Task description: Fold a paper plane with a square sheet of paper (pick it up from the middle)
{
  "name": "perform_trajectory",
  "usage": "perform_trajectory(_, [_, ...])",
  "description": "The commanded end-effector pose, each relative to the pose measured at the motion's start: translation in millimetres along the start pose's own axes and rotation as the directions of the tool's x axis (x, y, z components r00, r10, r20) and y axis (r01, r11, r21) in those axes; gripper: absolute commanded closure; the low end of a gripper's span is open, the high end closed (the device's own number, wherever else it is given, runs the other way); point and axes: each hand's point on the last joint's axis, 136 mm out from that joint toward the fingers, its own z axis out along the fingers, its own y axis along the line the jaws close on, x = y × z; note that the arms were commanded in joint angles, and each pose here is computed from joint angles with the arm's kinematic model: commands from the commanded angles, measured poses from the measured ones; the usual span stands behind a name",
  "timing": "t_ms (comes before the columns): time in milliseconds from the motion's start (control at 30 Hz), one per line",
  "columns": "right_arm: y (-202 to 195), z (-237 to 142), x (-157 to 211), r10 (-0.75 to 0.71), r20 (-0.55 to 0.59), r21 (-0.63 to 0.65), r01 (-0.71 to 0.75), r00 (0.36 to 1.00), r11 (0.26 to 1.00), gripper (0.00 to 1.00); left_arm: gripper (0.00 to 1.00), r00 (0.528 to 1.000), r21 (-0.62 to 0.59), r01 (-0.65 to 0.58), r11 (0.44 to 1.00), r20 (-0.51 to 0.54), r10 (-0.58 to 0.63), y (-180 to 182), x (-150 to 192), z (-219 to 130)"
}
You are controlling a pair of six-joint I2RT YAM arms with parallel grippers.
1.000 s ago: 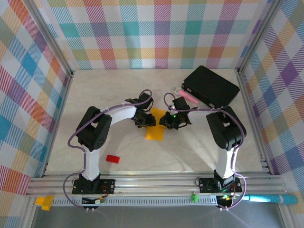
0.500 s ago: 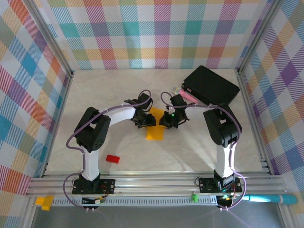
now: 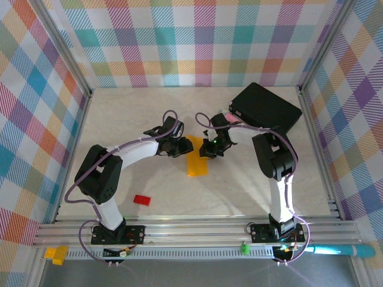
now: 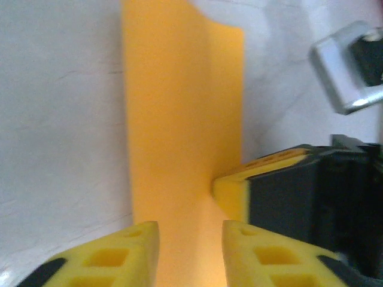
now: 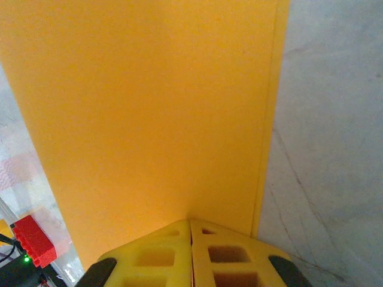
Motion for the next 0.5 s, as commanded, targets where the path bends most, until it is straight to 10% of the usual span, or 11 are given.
perform_trajectory(0, [-67.6, 25.0, 42.3, 0.112, -0.128, 0.238, -0.079, 0.985, 0.968, 0.93, 0.76, 0.999, 0.138, 0.046, 0.989, -0.033, -0.042, -21.5, 1.7, 4.8])
perform_trajectory(233, [-70.0, 25.0, 43.9, 0.145, -0.140, 0.257, -0.105, 0.979, 0.961, 0.93, 0.99, 0.990, 0.184, 0.109, 0.977, -0.109, -0.090, -23.7, 11.9, 27.3])
perform_trajectory(467, [-77.3, 24.7, 48.1, 0.183, -0.149, 0.299, -0.132, 0.972, 0.945, 0.95, 1.00, 0.981, 0.128, 0.121, 0.984, -0.168, -0.099, -6.8, 25.0, 45.5])
